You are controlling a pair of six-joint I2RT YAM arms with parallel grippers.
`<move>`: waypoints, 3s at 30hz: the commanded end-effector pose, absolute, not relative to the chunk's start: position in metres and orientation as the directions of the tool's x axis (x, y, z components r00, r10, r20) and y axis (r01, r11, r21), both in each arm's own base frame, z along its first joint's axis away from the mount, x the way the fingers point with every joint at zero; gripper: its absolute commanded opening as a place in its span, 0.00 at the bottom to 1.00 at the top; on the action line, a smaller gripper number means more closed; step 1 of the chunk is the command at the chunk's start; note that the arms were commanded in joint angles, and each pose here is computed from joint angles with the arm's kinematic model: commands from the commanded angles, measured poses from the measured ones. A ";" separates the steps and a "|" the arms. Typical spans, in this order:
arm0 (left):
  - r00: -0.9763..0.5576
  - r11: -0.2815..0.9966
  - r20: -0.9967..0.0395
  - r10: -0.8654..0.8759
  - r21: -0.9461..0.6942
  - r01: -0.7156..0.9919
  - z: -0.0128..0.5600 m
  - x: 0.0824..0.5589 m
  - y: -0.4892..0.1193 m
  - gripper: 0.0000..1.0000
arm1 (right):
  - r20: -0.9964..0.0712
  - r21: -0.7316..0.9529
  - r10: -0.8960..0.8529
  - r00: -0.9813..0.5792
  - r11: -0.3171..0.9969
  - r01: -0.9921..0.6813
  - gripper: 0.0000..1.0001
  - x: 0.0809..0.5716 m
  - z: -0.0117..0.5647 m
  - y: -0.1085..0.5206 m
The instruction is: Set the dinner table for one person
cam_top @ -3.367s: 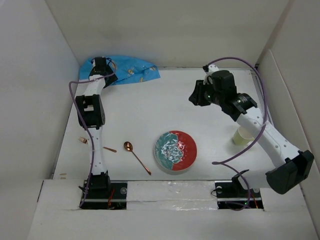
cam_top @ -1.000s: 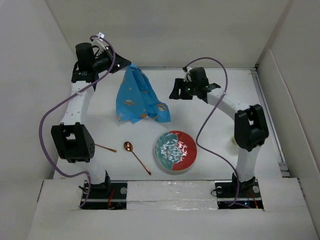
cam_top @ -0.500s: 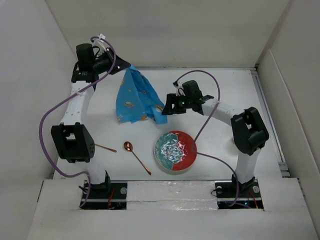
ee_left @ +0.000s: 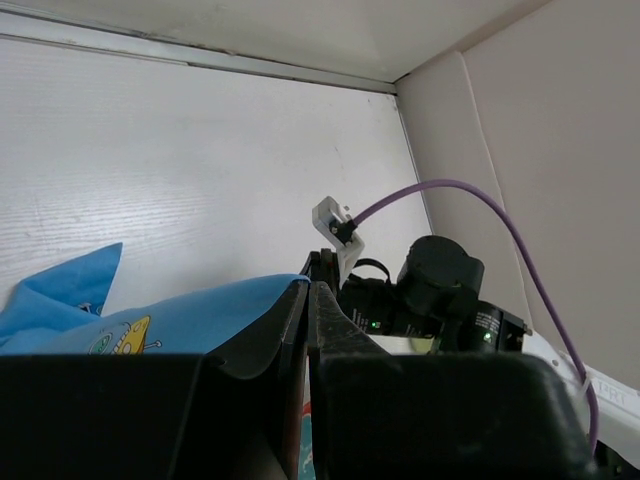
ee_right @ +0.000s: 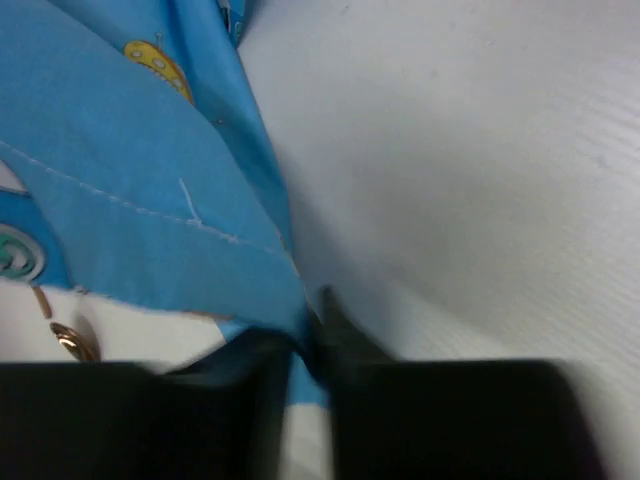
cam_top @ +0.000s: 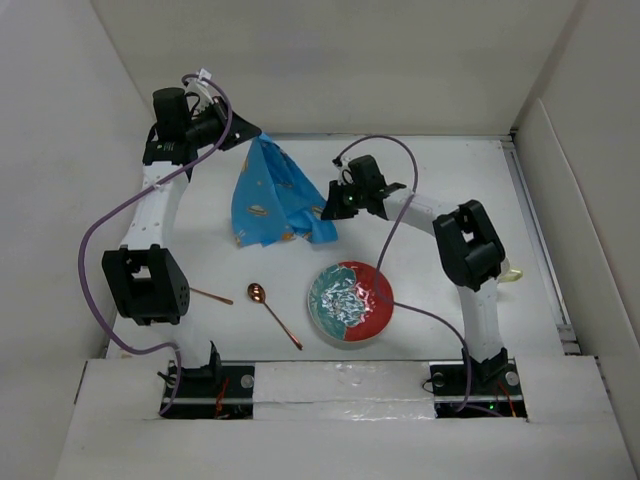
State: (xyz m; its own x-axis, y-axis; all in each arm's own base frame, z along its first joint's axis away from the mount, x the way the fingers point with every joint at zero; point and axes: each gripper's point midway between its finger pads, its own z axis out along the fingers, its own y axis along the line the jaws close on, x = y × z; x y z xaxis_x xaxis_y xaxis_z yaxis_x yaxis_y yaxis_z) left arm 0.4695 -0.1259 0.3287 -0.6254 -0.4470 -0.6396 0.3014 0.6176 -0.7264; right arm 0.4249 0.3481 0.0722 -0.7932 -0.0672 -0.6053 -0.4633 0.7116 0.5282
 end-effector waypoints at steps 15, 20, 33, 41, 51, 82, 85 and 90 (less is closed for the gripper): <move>-0.247 0.534 -0.806 -0.538 -0.553 0.640 0.499 0.536 -0.098 0.00 | -0.999 0.009 0.017 0.040 0.980 -0.200 0.00 0.505 0.447 0.226; -0.238 0.617 -0.874 -0.424 -0.471 0.630 0.466 0.524 -0.079 0.00 | -0.982 -0.138 -0.153 -0.108 0.981 -0.137 0.00 0.477 0.355 0.209; -0.679 0.838 -0.676 -0.285 -0.520 0.166 0.180 0.465 -0.103 0.24 | -0.761 -0.118 -0.145 -0.632 0.989 -0.086 0.00 0.383 0.126 0.183; -0.852 0.861 -0.480 -0.209 -0.503 0.072 0.093 0.446 -0.177 0.53 | -0.812 -0.062 -0.073 -0.580 0.997 -0.039 0.00 0.397 0.176 0.166; -0.928 0.719 -0.350 -0.125 -0.677 0.159 0.060 0.443 -0.257 0.67 | -0.876 0.054 0.021 -0.482 0.997 -0.054 0.00 0.426 0.245 0.173; -0.747 0.700 -0.549 -0.376 -0.696 0.160 0.179 0.542 -0.214 0.00 | -0.889 0.204 0.133 -0.439 0.972 -0.117 0.00 0.469 0.288 0.177; -0.624 0.718 -0.648 -0.435 -0.669 0.194 0.260 0.562 -0.158 0.00 | -0.902 0.202 0.133 -0.410 0.971 -0.128 0.00 0.480 0.298 0.177; -0.480 0.758 -0.776 -0.408 -0.581 0.295 0.369 0.554 -0.132 0.00 | -0.927 0.203 0.134 -0.349 0.965 -0.169 0.00 0.495 0.325 0.181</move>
State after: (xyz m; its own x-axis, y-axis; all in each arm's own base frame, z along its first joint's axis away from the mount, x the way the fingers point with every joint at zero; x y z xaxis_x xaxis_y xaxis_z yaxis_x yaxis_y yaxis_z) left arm 0.5763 -0.1482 0.2674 -0.6446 -0.4487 -0.6190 0.1907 0.6897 -0.6985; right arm 0.4745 0.1958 0.2538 -0.5198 0.0859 -0.8500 -0.1682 0.9651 0.2005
